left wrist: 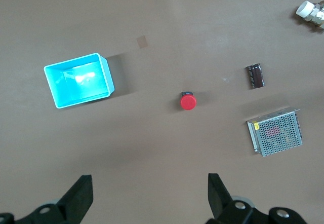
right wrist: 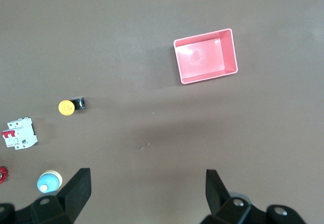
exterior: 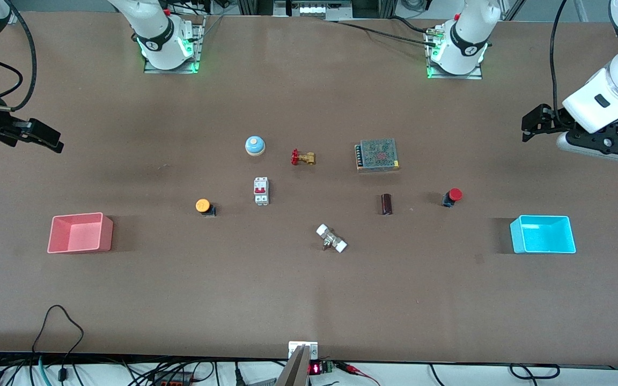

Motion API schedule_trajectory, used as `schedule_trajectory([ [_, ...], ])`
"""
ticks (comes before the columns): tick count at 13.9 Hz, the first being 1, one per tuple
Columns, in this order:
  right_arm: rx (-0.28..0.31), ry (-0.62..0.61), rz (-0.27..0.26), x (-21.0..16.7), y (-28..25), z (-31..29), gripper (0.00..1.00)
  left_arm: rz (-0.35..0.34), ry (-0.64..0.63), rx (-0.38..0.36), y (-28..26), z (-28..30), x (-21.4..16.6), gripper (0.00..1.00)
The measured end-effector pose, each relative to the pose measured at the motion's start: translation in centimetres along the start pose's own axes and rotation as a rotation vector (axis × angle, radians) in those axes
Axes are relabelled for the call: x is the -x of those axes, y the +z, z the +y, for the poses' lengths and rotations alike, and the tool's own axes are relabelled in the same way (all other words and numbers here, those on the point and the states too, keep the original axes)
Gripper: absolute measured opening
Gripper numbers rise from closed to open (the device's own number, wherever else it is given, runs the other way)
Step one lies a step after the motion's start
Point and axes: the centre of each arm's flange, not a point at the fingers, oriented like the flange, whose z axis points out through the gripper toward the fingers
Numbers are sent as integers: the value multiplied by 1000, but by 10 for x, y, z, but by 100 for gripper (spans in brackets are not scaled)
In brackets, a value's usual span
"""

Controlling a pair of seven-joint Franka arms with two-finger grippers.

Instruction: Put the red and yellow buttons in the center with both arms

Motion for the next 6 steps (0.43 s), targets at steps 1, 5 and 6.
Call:
schedule_trajectory([
  [1, 0, -3, -4, -1, 2, -2, 100, 1, 0, 0, 0, 0, 0, 100],
  [5, 1, -12, -12, -2, 7, -7, 100, 2, 0, 0, -1, 0, 0, 100],
  [6, 1, -12, -12, -2, 7, -7, 100, 2, 0, 0, -1, 0, 0, 100],
])
